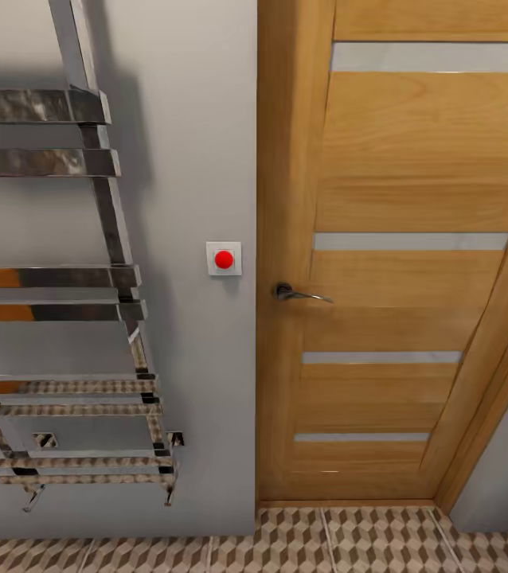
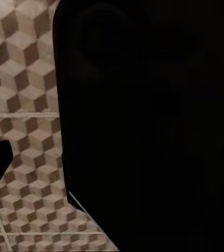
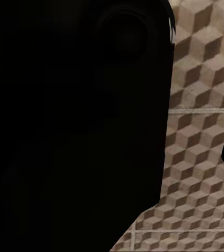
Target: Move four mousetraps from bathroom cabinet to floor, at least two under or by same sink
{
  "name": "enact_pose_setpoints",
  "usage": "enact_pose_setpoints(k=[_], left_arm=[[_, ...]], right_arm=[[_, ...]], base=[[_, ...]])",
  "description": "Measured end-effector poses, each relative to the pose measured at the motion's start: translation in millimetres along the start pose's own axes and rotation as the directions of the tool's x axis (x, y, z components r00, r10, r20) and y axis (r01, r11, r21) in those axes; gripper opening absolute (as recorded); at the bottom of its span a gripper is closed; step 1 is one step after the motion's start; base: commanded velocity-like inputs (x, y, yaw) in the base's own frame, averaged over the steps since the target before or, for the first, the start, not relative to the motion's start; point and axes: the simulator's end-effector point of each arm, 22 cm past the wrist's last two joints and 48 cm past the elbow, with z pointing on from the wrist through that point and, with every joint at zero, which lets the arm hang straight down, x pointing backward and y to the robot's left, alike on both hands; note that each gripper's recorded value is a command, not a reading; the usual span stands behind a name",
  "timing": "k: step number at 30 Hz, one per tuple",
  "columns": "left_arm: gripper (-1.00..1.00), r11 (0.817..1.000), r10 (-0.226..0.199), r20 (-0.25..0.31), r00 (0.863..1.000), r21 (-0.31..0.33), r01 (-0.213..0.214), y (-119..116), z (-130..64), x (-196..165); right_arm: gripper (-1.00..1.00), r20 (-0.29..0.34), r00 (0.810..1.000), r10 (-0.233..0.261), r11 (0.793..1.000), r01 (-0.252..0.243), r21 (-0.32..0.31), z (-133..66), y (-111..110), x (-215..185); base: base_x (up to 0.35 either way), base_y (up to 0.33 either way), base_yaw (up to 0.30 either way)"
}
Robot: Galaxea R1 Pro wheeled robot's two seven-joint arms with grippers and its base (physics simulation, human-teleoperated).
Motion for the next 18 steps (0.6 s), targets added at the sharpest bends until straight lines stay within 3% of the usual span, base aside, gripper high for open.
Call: enact_pose_setpoints(k=[5, 18], left_arm=[[1.0, 0.999, -0.034, 0.051, 0.998, -0.004, 0.035, 4, -0.4, -18], [1.0, 0.999, -0.043, 0.076, 0.996, -0.003, 0.043, 4, -0.8, -25]], right_arm=[[1.0, 0.0, 1.0, -0.014, 1.0, 0.014, 0.003, 0.0, 1, 1], [1.0, 0.002, 1.0, -0.018, 1.0, 0.018, -0.004, 0.0, 2, -1]], base=[[0.0, 0.0, 0.0], [0.0, 0.0, 0.003]])
